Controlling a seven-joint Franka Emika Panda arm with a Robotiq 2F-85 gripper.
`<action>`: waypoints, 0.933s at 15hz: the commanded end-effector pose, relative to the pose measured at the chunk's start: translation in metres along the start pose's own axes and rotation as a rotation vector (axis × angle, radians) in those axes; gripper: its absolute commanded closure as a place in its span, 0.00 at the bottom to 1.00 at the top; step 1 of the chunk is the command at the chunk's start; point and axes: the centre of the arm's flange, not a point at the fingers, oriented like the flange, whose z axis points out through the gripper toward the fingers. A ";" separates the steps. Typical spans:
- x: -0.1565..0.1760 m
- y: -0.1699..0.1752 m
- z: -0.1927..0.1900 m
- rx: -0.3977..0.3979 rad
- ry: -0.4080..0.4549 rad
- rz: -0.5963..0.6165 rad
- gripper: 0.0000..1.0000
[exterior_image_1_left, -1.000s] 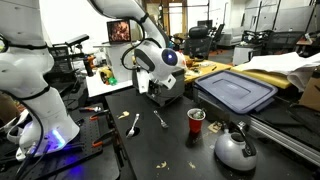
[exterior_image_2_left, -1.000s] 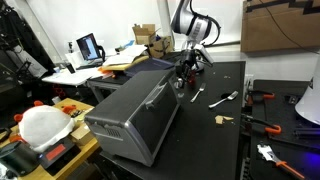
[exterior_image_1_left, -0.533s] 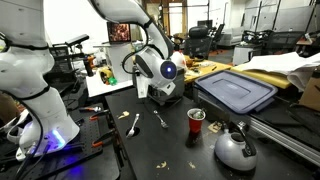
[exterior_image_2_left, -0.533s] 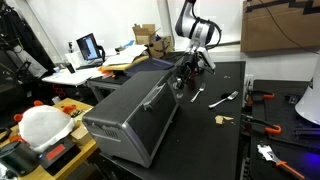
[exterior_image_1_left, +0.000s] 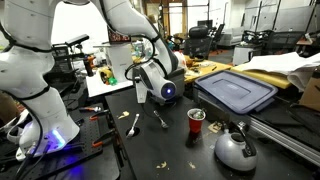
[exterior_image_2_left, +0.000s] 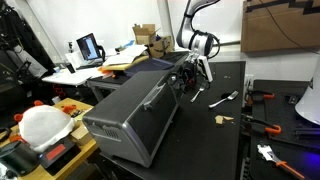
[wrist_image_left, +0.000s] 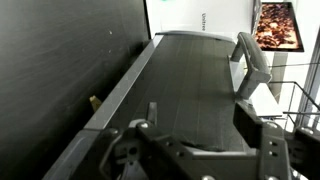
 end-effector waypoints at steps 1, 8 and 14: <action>0.006 0.007 0.010 0.088 -0.028 -0.006 0.00; 0.001 -0.032 0.002 -0.171 -0.066 -0.045 0.00; 0.005 -0.112 -0.021 -0.490 -0.099 -0.151 0.00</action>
